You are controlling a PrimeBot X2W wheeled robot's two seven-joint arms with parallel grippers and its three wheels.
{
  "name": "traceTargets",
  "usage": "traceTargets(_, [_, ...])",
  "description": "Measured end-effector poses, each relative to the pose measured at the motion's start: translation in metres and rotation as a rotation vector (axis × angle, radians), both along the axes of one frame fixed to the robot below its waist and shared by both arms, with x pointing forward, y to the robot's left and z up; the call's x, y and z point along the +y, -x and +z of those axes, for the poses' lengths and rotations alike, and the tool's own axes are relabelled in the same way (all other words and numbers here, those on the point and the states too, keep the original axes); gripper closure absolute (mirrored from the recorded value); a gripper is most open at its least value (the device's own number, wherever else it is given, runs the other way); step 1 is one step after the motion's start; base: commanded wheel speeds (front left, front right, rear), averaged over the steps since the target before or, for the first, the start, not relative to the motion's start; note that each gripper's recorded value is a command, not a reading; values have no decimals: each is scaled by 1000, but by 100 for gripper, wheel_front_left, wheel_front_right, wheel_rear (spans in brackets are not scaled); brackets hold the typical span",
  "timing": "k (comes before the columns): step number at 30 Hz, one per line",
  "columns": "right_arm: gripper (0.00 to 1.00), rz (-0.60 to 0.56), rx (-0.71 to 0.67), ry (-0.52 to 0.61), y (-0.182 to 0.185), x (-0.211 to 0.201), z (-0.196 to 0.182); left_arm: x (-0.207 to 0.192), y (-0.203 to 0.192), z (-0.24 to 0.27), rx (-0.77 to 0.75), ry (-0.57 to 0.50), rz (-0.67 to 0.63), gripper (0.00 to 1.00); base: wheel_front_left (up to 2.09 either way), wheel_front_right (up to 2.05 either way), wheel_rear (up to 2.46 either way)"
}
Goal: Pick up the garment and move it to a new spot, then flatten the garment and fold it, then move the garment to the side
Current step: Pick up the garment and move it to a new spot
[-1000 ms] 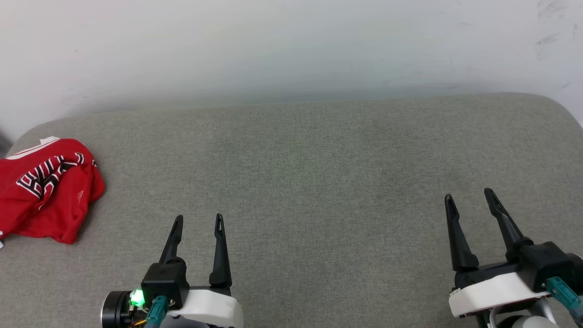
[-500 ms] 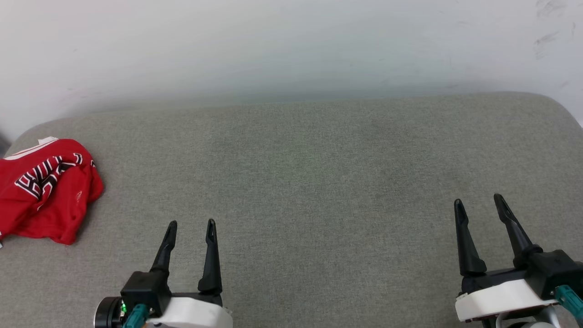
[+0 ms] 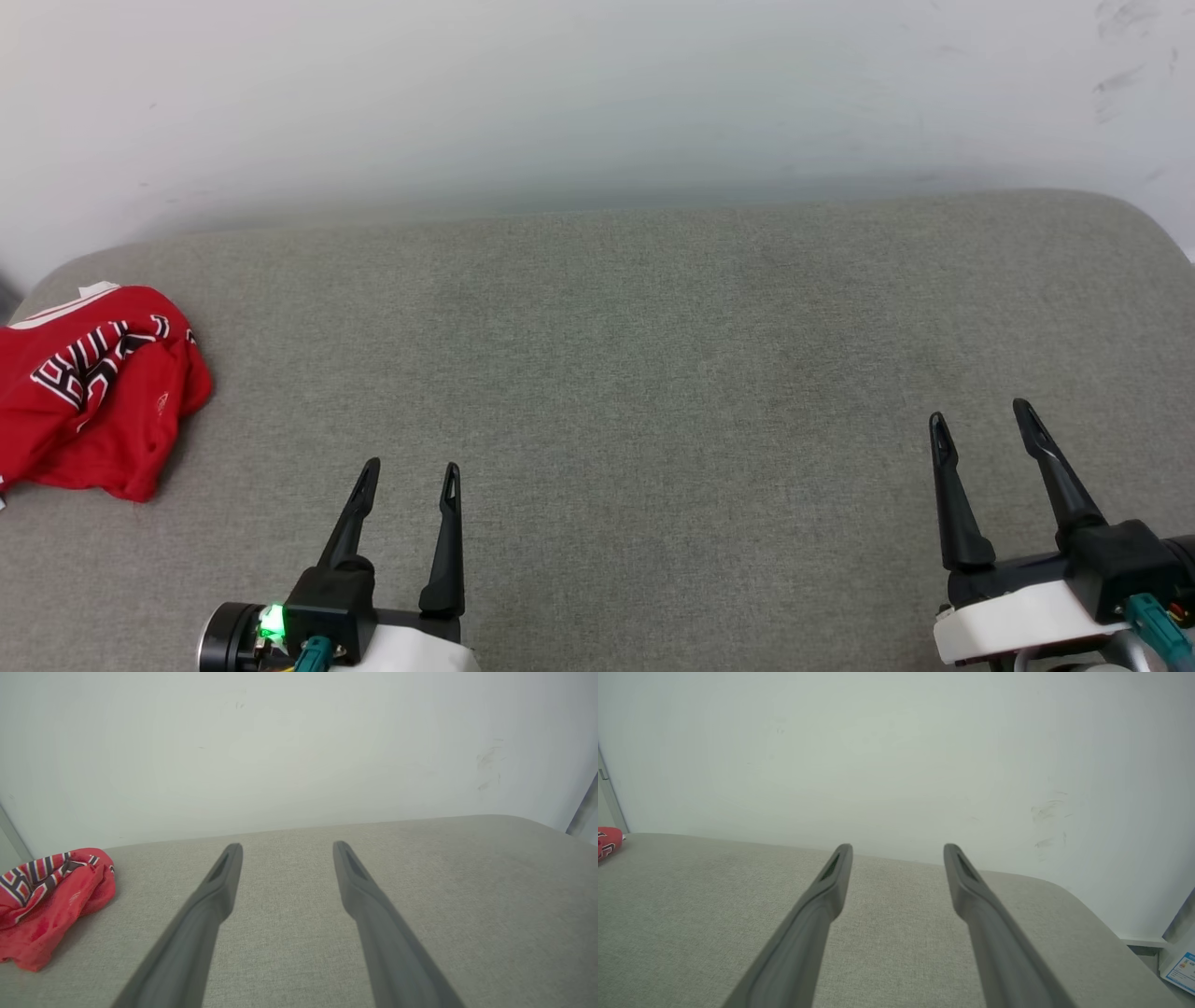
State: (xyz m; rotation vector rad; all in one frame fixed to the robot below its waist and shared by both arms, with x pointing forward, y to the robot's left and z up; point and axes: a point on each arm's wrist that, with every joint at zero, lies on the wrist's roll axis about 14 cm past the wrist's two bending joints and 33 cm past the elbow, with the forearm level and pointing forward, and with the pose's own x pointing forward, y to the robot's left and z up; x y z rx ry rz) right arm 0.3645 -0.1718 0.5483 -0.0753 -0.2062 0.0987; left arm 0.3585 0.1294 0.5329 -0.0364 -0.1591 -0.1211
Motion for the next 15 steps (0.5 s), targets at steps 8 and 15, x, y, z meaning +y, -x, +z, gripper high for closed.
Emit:
traceTargets(8, [0, 22, -6, 29, -1, 8, 0, 3, 3, 1, -13, -25, 0, 0, 0, 0, 0])
traceTargets(15, [0, 77, 5, 15, -5, 26, -4, 26, 9, 0, -8, -27, 63, 0, 0, 0, 0])
